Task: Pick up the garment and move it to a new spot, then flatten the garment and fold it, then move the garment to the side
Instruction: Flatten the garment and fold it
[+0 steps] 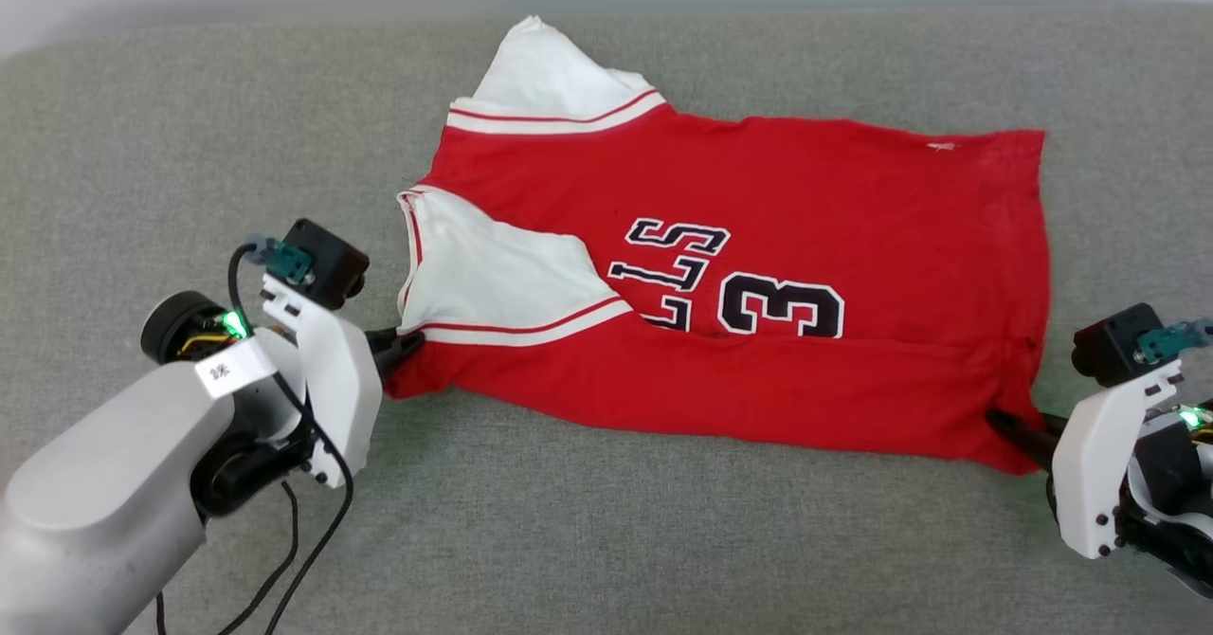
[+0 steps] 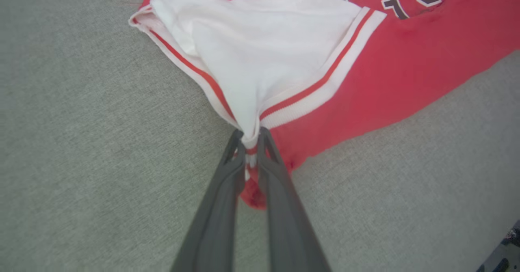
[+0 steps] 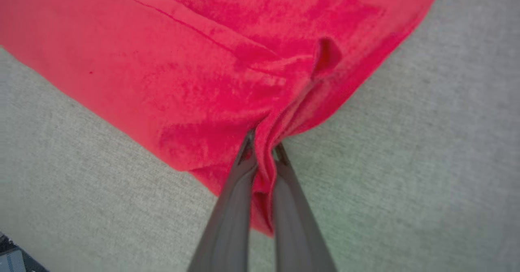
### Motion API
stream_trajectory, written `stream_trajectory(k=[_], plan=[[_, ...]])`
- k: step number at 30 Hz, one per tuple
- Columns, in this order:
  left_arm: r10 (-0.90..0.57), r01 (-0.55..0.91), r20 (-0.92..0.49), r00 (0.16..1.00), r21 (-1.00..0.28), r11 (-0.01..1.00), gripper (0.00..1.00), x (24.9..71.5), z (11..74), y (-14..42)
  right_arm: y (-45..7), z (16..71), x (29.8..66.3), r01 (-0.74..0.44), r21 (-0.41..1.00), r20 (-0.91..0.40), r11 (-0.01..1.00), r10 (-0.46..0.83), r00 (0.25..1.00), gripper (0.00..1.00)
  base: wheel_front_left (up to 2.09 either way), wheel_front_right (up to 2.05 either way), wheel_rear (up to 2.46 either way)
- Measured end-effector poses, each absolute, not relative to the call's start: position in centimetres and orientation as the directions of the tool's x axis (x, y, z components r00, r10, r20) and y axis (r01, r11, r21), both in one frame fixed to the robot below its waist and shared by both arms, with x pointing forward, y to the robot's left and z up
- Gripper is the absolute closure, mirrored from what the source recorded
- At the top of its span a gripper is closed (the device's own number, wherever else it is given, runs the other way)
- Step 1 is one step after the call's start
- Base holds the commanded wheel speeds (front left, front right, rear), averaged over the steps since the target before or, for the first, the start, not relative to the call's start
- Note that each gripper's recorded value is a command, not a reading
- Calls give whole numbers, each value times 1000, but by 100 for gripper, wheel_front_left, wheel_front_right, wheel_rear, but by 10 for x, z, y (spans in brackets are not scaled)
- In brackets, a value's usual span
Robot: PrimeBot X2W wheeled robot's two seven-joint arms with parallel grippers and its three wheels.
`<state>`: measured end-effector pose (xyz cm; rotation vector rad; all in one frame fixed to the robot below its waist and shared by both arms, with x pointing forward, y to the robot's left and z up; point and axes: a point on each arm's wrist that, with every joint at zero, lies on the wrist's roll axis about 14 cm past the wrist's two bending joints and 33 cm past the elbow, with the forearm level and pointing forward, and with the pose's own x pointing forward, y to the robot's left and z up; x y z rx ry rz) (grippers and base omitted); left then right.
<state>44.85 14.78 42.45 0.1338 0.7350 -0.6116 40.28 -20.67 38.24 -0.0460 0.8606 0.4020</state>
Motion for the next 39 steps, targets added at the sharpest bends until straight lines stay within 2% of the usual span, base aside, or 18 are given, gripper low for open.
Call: stream_trajectory(k=[6,10,20,27,39], plan=[[-479,559,-643,597,-94,824,100,434,434,151,-217,413,407,-357,93,-674,930,322,665,100,0,0,0],[-486,554,-629,607,-103,826,100,421,440,151,-220,428,402,-355,85,-641,931,324,695,100,0,0,0],[-492,537,-628,603,-136,833,100,369,440,151,-235,444,368,-327,87,-611,941,310,728,100,0,0,0],[-477,493,-653,587,-179,852,100,347,428,154,-244,431,345,-298,97,-662,949,286,693,100,0,0,0],[-445,407,-720,533,-243,881,100,336,386,162,-236,381,325,-238,143,-760,961,261,595,100,0,0,0]])
